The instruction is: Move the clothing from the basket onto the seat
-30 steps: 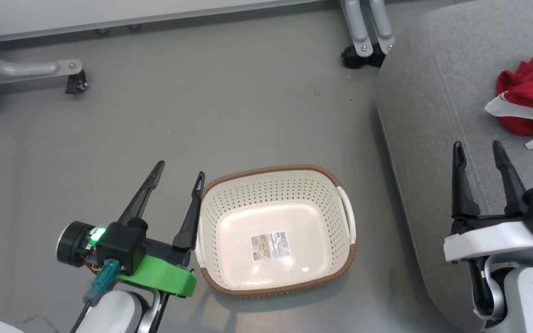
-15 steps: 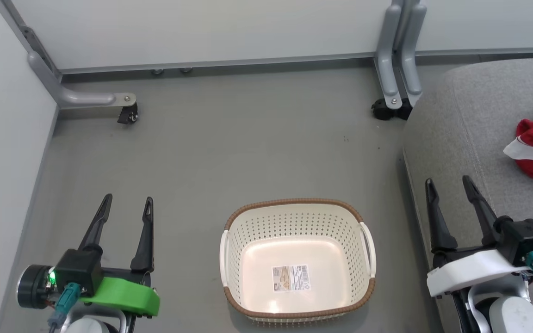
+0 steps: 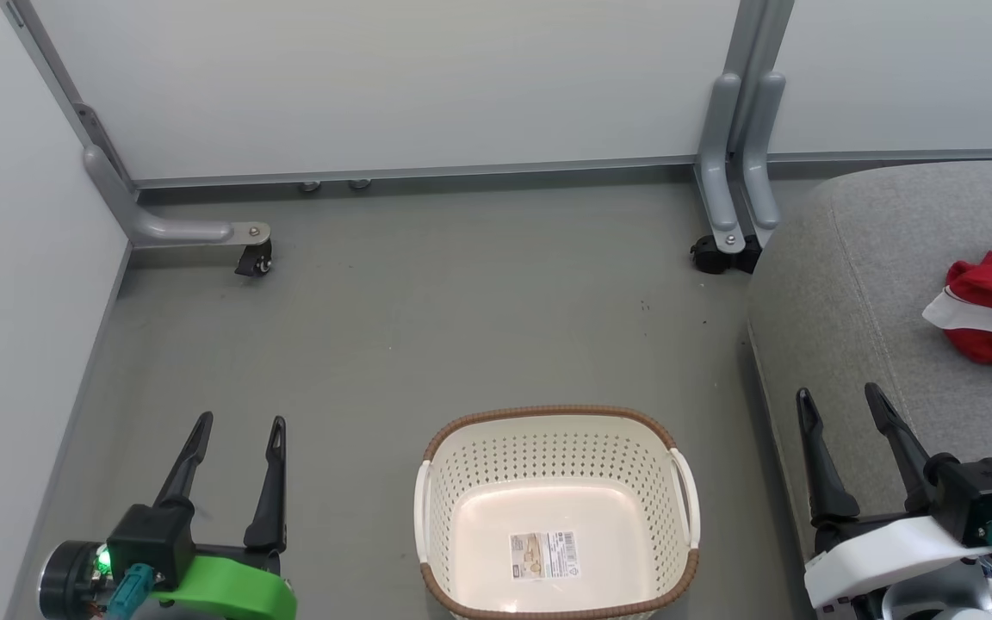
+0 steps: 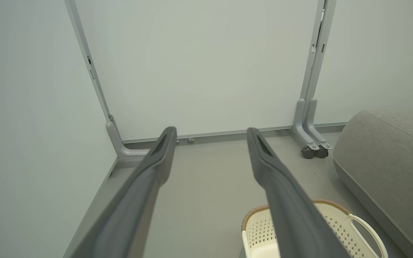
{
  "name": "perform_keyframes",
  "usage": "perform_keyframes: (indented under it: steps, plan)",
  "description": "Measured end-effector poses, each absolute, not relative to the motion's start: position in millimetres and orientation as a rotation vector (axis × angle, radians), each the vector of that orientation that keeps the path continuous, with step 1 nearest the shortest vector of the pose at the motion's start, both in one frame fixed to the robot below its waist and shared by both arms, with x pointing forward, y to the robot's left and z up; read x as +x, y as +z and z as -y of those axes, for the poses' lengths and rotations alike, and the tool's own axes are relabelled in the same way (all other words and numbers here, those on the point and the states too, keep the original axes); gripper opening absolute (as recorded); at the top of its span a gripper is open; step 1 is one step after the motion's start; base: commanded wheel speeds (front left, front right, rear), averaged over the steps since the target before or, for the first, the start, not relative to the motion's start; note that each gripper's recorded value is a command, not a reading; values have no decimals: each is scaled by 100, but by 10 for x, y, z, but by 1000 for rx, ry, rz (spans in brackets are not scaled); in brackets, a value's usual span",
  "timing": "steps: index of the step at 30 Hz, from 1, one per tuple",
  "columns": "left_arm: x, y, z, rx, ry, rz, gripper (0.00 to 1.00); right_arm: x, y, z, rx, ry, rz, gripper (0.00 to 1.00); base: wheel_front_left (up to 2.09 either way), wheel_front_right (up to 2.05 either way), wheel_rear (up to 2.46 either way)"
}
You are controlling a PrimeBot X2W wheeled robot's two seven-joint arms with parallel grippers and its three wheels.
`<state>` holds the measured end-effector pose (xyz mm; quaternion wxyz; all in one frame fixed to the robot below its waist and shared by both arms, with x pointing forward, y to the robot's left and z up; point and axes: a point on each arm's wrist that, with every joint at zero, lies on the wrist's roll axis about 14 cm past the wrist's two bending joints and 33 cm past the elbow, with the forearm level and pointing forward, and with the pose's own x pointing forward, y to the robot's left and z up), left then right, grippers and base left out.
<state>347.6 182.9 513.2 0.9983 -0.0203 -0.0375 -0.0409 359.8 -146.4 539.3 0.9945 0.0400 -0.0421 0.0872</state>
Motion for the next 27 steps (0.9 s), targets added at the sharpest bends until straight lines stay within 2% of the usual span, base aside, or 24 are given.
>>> perform_keyframes:
  steps: [27]
  plan:
    - [3455,4981,-1869,-18,-71,40,100,3562,5404,1466,88,175,85,100,0,0,0]
